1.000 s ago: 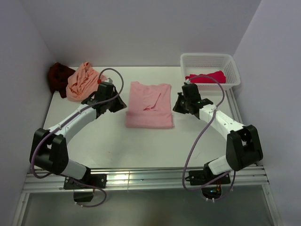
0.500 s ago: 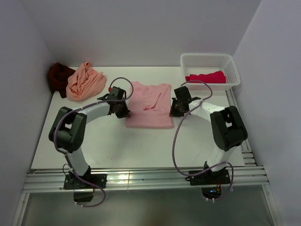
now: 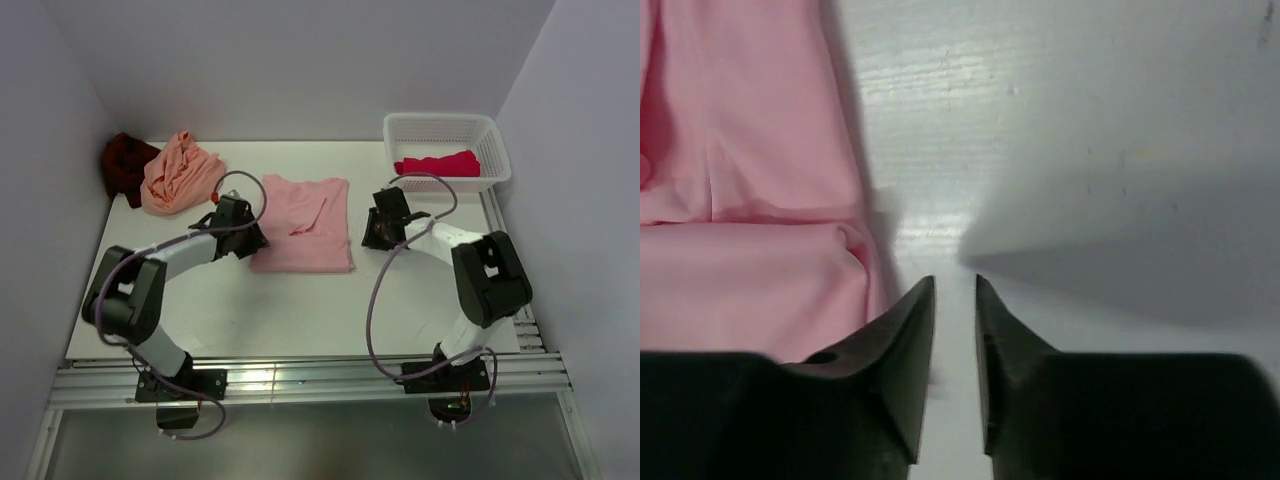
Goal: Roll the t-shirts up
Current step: Roll the tshirt
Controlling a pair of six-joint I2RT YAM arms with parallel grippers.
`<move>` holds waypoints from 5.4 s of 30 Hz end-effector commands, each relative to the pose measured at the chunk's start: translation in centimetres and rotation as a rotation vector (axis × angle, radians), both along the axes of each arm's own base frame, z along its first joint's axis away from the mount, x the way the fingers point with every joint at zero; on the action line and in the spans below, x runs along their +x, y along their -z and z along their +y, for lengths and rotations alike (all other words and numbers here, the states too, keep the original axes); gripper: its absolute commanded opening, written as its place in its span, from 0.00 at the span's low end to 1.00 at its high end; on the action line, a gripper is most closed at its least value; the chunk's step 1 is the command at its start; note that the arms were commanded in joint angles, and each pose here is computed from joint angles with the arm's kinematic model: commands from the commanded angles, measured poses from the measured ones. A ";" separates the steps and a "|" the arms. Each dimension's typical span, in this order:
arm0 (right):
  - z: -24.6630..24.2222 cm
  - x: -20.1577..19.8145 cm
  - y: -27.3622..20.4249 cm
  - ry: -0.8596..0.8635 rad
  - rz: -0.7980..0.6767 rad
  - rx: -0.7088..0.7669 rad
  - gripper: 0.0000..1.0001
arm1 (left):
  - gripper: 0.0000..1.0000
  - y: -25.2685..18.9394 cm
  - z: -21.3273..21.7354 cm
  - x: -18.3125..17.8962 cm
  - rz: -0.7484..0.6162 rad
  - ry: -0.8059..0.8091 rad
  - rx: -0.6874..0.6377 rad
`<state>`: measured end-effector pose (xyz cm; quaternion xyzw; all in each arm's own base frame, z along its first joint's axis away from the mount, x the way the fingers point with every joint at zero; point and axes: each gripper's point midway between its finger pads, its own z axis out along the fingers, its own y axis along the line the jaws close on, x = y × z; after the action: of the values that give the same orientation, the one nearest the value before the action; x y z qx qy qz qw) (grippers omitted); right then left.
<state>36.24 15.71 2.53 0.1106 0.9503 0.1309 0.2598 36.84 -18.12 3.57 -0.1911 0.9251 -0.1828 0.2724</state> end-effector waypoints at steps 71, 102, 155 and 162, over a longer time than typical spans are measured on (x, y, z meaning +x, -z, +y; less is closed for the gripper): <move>4.0 -8.1 0.8 -0.037 -0.459 -0.040 0.00 | 0.62 -0.9 1.1 -9.5 -0.430 -0.095 -0.010; 3.0 -7.9 1.5 0.016 -0.427 -0.046 0.00 | 0.46 -0.5 0.6 -9.0 -0.418 -0.044 -0.001; 1.1 -15.9 -7.2 -0.123 -0.055 0.042 0.00 | 0.00 -7.8 -1.0 -11.8 -0.074 0.091 -0.036; 0.1 -13.4 -8.1 -0.093 -0.047 0.021 0.00 | 0.00 -8.1 -0.6 -9.3 -0.068 0.091 -0.027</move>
<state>21.74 16.46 9.41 0.0775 0.9466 0.1656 0.2655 25.76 -18.91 10.06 -0.1580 0.9250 -0.2129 0.2724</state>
